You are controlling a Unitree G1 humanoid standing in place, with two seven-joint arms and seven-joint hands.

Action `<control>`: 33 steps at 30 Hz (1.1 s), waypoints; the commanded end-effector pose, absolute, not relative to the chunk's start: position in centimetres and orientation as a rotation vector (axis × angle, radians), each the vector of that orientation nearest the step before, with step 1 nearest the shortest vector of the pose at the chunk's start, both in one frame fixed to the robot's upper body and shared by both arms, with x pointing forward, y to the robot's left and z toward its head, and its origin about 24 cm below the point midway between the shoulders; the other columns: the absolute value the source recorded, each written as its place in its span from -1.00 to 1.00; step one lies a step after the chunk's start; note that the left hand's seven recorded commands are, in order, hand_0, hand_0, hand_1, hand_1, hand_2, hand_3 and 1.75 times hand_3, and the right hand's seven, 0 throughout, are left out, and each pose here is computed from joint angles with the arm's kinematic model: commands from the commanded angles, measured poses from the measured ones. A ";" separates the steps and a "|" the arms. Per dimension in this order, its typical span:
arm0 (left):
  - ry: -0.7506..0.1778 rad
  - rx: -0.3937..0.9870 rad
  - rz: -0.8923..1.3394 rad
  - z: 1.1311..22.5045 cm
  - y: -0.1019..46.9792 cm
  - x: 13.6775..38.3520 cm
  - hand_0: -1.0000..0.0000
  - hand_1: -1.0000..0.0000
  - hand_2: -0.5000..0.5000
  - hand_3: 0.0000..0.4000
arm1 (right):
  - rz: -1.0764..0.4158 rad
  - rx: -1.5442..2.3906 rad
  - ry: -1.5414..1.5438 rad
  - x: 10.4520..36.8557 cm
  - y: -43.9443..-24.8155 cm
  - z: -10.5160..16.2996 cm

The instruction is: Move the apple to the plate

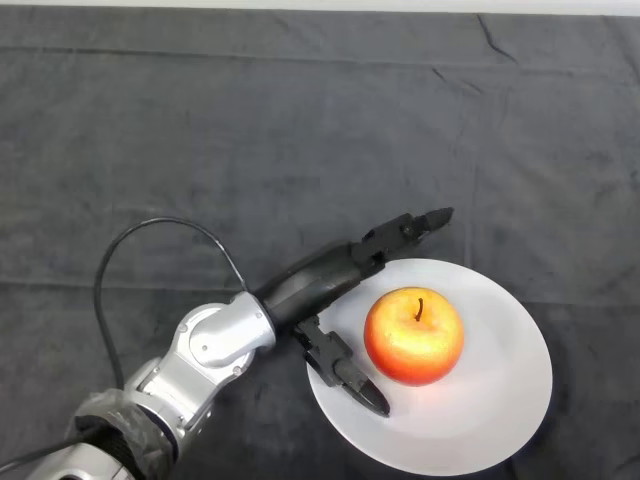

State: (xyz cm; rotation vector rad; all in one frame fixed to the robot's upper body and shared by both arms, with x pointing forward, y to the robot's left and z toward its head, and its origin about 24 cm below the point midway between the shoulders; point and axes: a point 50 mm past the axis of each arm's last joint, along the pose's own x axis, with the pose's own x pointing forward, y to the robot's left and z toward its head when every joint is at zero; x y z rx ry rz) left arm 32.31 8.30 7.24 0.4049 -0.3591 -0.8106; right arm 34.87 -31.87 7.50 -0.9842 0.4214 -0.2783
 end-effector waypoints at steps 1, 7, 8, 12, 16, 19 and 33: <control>-0.424 0.400 -0.729 9.2 9.8 33.5 1.00 1.00 0.00 -1.00 | -0.278 -0.972 0.476 33.9 -32.5 6.1; -0.438 0.389 -0.664 9.6 11.4 34.1 1.00 1.00 0.00 -1.00 | -0.278 -0.972 0.476 33.9 -32.5 6.1; -0.439 0.389 -0.654 9.7 11.8 34.2 1.00 1.00 0.00 -1.00 | -0.278 -0.972 0.476 33.9 -32.5 6.1; -0.439 0.393 -0.608 9.9 13.4 34.5 1.00 1.00 0.00 -1.00 | -0.278 -0.972 0.476 33.9 -32.5 6.1; -0.434 0.400 -0.553 10.2 15.1 34.9 1.00 1.00 0.00 -1.00 | -0.278 -0.972 0.476 33.9 -32.5 6.1; -0.430 0.406 -0.512 10.4 16.4 35.1 1.00 1.00 0.00 -1.00 | -0.278 -0.972 0.477 33.9 -32.5 6.1; -0.383 0.453 -0.319 10.2 21.6 34.9 1.00 1.00 0.00 -1.00 | -0.278 -0.973 0.477 33.9 -32.5 6.1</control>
